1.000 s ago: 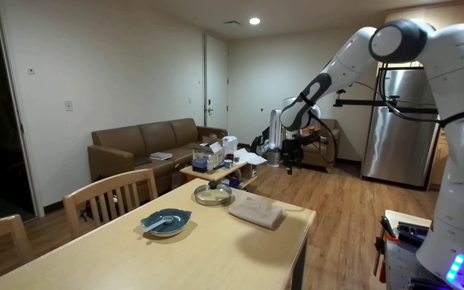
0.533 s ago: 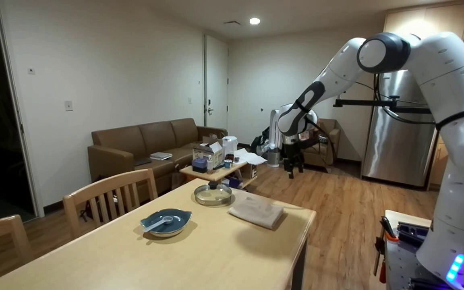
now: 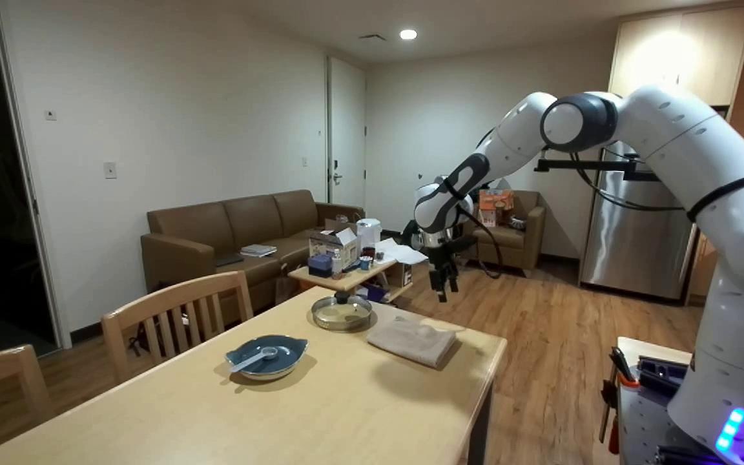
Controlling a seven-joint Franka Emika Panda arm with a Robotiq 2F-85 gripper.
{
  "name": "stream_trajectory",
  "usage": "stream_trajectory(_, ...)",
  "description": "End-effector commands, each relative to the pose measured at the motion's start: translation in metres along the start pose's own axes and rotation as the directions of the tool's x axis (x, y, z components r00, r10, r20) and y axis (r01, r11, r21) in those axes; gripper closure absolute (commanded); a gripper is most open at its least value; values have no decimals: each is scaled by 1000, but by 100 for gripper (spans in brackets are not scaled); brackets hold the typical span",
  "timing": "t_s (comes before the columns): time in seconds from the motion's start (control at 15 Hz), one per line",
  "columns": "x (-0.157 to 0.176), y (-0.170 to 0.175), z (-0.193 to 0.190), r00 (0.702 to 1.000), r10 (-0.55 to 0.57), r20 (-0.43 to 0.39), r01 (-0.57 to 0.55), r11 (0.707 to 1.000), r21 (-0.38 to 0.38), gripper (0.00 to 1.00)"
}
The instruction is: Unfold the towel
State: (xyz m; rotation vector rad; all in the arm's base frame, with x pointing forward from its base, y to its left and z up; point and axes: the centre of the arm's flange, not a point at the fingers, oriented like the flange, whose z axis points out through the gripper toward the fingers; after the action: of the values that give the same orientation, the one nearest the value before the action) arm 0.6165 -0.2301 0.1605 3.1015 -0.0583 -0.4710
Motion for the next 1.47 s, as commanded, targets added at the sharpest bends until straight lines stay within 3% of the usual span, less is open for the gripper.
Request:
stream_trajectory(0.0,70,22,22,992,-74,101,74,997,-1,0)
stream_trajectory(0.4,97,26,48,974,-131,183,137,990,-20,0)
stream_trajectory(0.47,93,27,43,973,-92,213,97,995,-11,0)
stream_trajectory(0.53,62,13,52,979,-94,179,98,995,-13,0)
stream_trajectory(0.73,67,14,49,976,-92,195,96,995,-11,0)
stream_trajectory(0.87,75,13,55,988,-126,86,126,992,-3,0)
stream_trajectory(1.07,100,-3,66,983,-182,-13,183,983,7,0)
stream_trajectory(1.4,115,-39,83,960,-280,-20,281,959,42,0)
